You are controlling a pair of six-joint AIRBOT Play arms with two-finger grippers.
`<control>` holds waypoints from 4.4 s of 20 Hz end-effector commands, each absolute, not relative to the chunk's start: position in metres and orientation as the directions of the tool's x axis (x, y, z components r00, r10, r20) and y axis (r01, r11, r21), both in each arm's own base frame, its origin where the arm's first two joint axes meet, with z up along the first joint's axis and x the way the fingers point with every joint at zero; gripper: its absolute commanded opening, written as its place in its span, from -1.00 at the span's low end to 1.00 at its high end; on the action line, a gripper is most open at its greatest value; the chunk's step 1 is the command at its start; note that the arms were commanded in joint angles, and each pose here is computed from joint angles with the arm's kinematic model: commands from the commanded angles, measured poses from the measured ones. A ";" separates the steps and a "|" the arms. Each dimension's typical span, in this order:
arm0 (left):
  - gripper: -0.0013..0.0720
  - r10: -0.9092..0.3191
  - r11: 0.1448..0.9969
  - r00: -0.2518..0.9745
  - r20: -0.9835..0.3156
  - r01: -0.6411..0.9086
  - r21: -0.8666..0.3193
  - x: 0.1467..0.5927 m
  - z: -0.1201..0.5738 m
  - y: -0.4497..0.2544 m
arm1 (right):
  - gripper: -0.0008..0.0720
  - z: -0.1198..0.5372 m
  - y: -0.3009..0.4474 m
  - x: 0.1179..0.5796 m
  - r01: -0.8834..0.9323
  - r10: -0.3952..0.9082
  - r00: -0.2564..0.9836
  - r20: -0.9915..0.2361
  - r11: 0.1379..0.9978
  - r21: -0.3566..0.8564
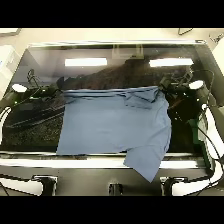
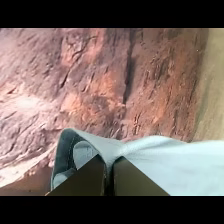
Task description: Fold the clothes and pants, and hang the long-sleeved shirts on hangers.
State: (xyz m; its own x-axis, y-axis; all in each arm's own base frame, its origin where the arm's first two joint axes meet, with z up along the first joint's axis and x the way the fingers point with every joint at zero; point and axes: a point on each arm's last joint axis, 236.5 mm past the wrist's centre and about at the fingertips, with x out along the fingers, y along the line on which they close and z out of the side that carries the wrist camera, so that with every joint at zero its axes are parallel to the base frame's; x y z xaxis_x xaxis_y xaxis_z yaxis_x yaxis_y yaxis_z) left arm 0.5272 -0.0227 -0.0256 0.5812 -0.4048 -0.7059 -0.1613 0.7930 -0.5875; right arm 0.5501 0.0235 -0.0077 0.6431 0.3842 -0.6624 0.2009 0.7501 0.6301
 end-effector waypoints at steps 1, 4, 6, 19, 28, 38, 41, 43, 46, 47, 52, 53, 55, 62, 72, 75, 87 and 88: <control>-0.91 -0.428 0.784 0.564 -0.707 -0.157 -0.600 0.519 -0.016 -0.016 | -0.86 0.012 0.021 0.548 0.150 0.407 0.627 -0.664 0.773 0.616; -0.91 -0.548 0.770 0.431 -0.717 -0.077 -0.634 0.487 0.005 -0.023 | -0.86 0.036 0.013 0.510 0.130 0.465 0.507 -0.726 0.791 0.598; -0.91 -0.637 0.735 0.266 -0.723 -0.071 -0.674 0.446 0.005 -0.034 | -0.86 0.023 0.011 0.454 0.218 0.476 0.298 -0.827 0.810 0.545; -0.91 -0.611 0.784 -0.078 -0.788 -0.196 -0.589 0.350 -0.082 -0.034 | -0.86 -0.068 0.012 0.372 0.381 0.332 -0.025 -0.943 0.875 0.298; 0.31 -0.614 0.777 -0.056 -0.787 -0.219 -0.590 0.342 -0.045 0.000 | 0.38 -0.015 -0.023 0.346 0.392 0.386 -0.088 -0.918 0.861 0.324; 0.19 -0.596 0.793 -0.243 -0.765 -0.325 -0.515 0.165 -0.107 -0.034 | 0.39 -0.047 -0.039 0.227 0.432 0.320 -0.265 -0.910 0.883 0.185; 0.07 -0.606 0.787 -0.255 -0.753 -0.332 -0.520 0.156 -0.109 -0.039 | 0.39 -0.046 -0.037 0.229 0.435 0.330 -0.257 -0.909 0.879 0.196; 0.02 -0.606 0.782 -0.220 -0.765 -0.339 -0.523 0.164 -0.112 -0.039 | 0.39 -0.045 -0.034 0.230 0.438 0.340 -0.251 -0.906 0.875 0.207; -0.27 -0.612 0.766 -0.150 -0.777 -0.359 -0.534 0.181 -0.115 -0.041 | 0.38 -0.045 -0.033 0.230 0.438 0.343 -0.252 -0.905 0.874 0.209; -0.28 -0.610 0.765 -0.143 -0.779 -0.361 -0.533 0.183 -0.116 -0.040 | 0.38 -0.045 -0.033 0.230 0.438 0.343 -0.253 -0.905 0.874 0.209; -0.30 -0.613 0.764 -0.145 -0.777 -0.362 -0.534 0.182 -0.115 -0.041 | 0.38 -0.045 -0.033 0.229 0.438 0.343 -0.253 -0.905 0.874 0.209; -0.41 -0.614 0.763 -0.147 -0.776 -0.363 -0.535 0.182 -0.114 -0.041 | 0.38 -0.045 -0.034 0.230 0.438 0.342 -0.251 -0.906 0.874 0.209; -0.71 -0.621 0.760 -0.157 -0.768 -0.364 -0.539 0.179 -0.113 -0.043 | 0.38 -0.045 -0.034 0.231 0.438 0.340 -0.246 -0.907 0.874 0.209; -0.91 -0.631 0.754 -0.173 -0.756 -0.364 -0.546 0.175 -0.110 -0.045 | 0.39 -0.076 -0.010 0.189 0.450 0.400 -0.319 -0.859 0.862 0.234; -0.91 -0.626 0.758 -0.163 -0.762 -0.357 -0.546 0.177 -0.108 -0.044 | 0.24 -0.112 0.050 0.174 0.511 0.591 -0.224 -0.775 0.749 0.423; -0.91 -0.626 0.758 -0.162 -0.763 -0.357 -0.546 0.177 -0.108 -0.044 | -0.52 -0.111 0.059 0.161 0.528 0.617 -0.254 -0.745 0.733 0.428; -0.91 -0.597 0.775 0.098 -0.796 -0.185 -0.604 0.317 -0.034 -0.037 | -0.86 -0.014 0.049 0.357 0.211 0.492 0.078 -0.867 0.842 0.497; -0.91 -0.592 0.779 0.106 -0.799 -0.179 -0.601 0.334 -0.032 -0.036 | -0.86 -0.011 0.049 0.379 0.207 0.483 0.099 -0.870 0.845 0.493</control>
State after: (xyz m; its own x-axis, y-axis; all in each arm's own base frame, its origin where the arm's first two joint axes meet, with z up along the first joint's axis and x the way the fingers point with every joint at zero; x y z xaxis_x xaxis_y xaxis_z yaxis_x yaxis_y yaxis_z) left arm 0.2893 -0.0343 -0.0463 0.0545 -0.6034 -0.7956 -0.2145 0.7711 -0.5995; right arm 0.3174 0.0430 -0.0320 0.0000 0.5200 -0.8542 0.2695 0.8226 0.5007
